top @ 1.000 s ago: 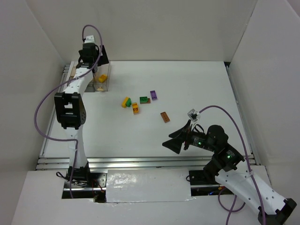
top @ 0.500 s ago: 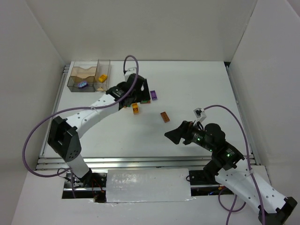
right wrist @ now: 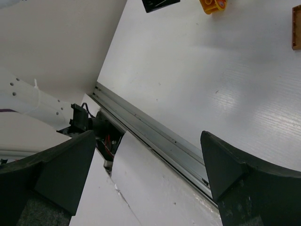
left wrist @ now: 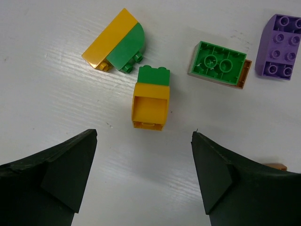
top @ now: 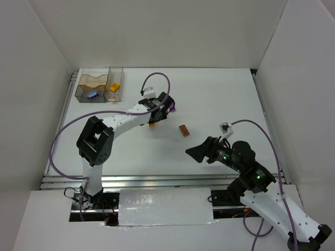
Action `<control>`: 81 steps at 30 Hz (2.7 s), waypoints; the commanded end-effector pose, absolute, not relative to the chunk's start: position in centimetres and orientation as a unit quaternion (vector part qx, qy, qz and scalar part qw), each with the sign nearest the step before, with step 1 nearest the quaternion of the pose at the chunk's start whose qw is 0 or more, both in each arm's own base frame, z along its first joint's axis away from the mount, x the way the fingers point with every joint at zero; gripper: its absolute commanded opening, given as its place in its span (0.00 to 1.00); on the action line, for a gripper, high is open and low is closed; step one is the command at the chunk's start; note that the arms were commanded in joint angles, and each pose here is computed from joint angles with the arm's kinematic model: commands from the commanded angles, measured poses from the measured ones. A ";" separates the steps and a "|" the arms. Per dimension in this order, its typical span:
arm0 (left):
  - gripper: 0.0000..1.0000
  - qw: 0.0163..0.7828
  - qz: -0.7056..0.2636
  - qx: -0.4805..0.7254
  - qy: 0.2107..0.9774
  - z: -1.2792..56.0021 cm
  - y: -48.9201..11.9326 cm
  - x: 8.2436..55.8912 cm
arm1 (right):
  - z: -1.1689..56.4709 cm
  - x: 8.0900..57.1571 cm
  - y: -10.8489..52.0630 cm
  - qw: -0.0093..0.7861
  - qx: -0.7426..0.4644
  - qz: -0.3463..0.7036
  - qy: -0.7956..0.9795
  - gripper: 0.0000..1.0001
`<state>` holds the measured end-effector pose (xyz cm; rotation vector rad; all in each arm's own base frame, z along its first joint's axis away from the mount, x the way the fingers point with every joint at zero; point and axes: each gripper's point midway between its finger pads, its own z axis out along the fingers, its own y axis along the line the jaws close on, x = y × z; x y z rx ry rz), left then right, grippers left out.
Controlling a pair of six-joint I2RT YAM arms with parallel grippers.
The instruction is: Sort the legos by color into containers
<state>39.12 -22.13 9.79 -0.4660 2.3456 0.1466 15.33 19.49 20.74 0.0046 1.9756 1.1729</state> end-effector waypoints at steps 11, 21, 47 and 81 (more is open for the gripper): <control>0.81 0.381 0.056 -0.205 0.900 8.0 -21.6 42.1 | 20.2 14.9 19.9 0.401 -0.019 0.471 0.785 1.00; 0.72 0.364 0.036 -0.198 0.909 5.8 -22.2 42.1 | 19.9 15.1 20.3 0.395 -0.018 0.474 0.787 1.00; 0.00 0.386 -0.454 0.240 0.766 25.9 -31.1 26.6 | 25.1 15.4 20.4 0.455 -0.088 0.470 0.751 1.00; 0.00 0.296 -0.661 0.410 0.554 32.1 -30.9 12.4 | 31.7 10.5 25.4 0.385 -0.278 0.612 0.633 0.67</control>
